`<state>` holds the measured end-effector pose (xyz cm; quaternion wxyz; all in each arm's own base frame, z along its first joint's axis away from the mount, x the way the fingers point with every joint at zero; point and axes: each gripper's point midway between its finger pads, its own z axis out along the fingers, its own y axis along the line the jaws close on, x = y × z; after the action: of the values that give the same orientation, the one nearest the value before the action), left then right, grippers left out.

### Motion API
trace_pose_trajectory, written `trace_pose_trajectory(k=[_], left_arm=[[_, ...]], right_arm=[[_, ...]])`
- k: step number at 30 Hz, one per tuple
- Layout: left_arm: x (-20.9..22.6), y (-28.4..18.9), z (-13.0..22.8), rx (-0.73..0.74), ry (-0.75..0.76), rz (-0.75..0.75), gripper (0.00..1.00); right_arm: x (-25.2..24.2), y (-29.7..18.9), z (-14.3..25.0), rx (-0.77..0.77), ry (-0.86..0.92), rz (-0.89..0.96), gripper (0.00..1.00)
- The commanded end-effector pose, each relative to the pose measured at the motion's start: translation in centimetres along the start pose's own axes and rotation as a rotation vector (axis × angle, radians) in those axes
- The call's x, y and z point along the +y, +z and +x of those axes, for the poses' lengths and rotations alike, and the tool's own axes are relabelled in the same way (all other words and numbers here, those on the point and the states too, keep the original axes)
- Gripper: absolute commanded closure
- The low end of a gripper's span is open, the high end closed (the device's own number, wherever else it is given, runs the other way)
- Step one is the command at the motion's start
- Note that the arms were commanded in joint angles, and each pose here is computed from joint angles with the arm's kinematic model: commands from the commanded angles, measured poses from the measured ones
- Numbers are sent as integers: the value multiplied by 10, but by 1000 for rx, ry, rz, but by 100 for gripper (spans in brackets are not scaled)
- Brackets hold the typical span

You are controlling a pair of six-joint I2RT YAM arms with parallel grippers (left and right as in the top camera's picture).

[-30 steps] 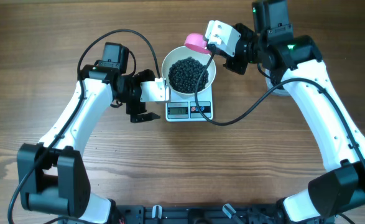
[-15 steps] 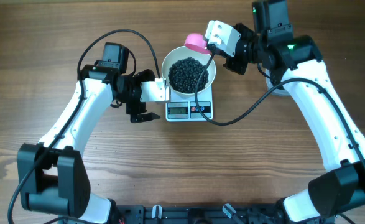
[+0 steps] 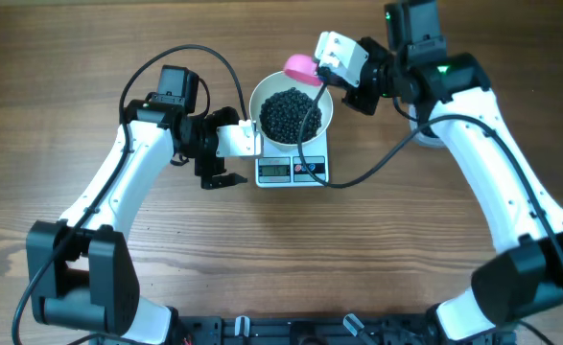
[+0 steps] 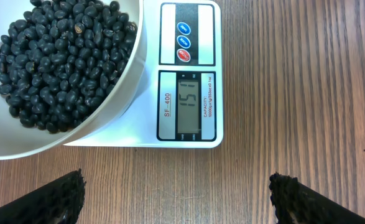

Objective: Scoop item into bowl and weigh 150g on scale
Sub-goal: 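Tip the scoop slightly to add a few beans to the bowl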

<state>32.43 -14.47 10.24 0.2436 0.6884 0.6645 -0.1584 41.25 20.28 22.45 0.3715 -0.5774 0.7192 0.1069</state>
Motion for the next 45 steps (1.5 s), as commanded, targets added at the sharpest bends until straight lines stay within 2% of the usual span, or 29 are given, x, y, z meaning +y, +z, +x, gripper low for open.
trace_pose_trajectory(k=[1,25,35,38,45], left_arm=[[-4,5,-1,-19,-18,21,0],[-4,5,-1,-19,-18,21,0],[-4,5,-1,-19,-18,21,0],[-4,5,-1,-19,-18,21,0],[-4,4,-1,-19,-18,20,0]], right_arm=[[5,16,0,-34,41,-73,96],[27,75,54,89,159,-219,96],[11,86,48,46,123,-167,96],[15,85,50,65,230,-178,96],[37,80,61,124,291,-260,96]])
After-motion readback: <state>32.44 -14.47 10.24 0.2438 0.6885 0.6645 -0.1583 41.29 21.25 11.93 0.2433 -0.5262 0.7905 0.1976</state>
